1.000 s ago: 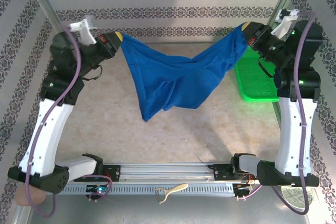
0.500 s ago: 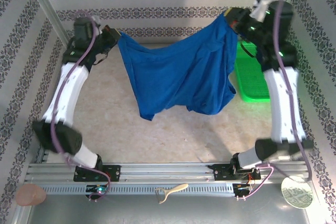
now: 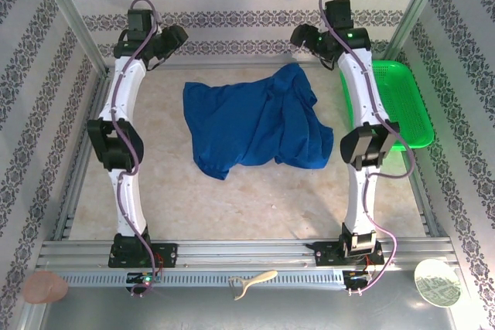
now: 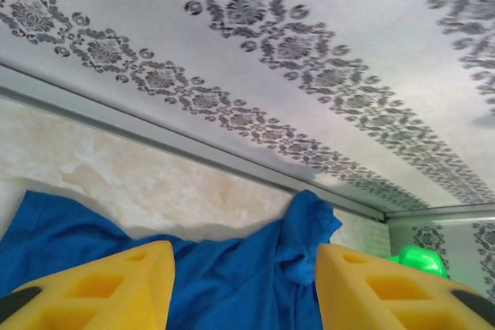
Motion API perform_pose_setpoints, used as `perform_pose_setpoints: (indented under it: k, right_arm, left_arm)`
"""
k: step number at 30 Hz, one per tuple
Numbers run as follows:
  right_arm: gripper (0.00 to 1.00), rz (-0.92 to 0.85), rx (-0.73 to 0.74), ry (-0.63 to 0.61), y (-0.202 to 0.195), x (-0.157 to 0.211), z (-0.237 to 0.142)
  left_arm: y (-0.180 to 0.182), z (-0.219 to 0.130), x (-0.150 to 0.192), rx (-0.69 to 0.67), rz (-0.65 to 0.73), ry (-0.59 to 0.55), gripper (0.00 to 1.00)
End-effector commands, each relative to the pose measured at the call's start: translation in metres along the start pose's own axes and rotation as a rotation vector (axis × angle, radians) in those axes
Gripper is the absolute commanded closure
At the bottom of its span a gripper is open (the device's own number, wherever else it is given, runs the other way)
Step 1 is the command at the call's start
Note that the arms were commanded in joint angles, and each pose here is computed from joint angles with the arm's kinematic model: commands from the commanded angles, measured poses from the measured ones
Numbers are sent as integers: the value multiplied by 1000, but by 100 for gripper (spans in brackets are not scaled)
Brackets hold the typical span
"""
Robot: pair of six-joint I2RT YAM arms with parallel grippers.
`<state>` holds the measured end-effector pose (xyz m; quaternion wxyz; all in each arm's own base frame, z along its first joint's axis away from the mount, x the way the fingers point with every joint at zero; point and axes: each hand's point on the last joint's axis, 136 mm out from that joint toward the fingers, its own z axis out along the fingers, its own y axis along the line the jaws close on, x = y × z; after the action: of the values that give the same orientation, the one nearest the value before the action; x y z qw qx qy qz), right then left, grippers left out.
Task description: Fold the inside-out t-shirt
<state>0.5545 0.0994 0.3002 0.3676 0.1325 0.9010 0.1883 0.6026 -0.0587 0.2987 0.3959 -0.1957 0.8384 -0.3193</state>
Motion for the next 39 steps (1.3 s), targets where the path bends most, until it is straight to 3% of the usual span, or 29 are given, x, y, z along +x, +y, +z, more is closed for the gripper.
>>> perform_pose_setpoints:
  k: [1, 4, 8, 12, 17, 24, 34, 39]
  right_arm:
    - [2, -65, 56, -143, 3, -4, -70]
    - [2, 51, -11, -167, -15, 17, -80]
    - [2, 161, -89, -101, -42, 66, -84]
    - [11, 268, -42, 14, -86, 138, -74]
    - [20, 359, 90, 140, -141, 226, -59]
    - [22, 387, 175, 247, -176, 289, -45]
    - [23, 419, 162, 278, -181, 300, -25]
    - [30, 446, 149, 291, -181, 303, -12]
  left_arm:
    - [-20, -43, 34, 2, 35, 69, 47]
    - [-8, -60, 91, -42, -10, 133, 42]
    - [11, -87, 179, -128, -60, 222, 41]
    - [24, -105, 264, -202, -80, 300, 38]
    - [53, -109, 328, -274, -144, 329, 37]
    - [67, -96, 354, -322, -124, 368, 36]
    - [76, -83, 373, -384, -83, 429, 37]
    - [82, -75, 394, -400, -90, 476, 37]
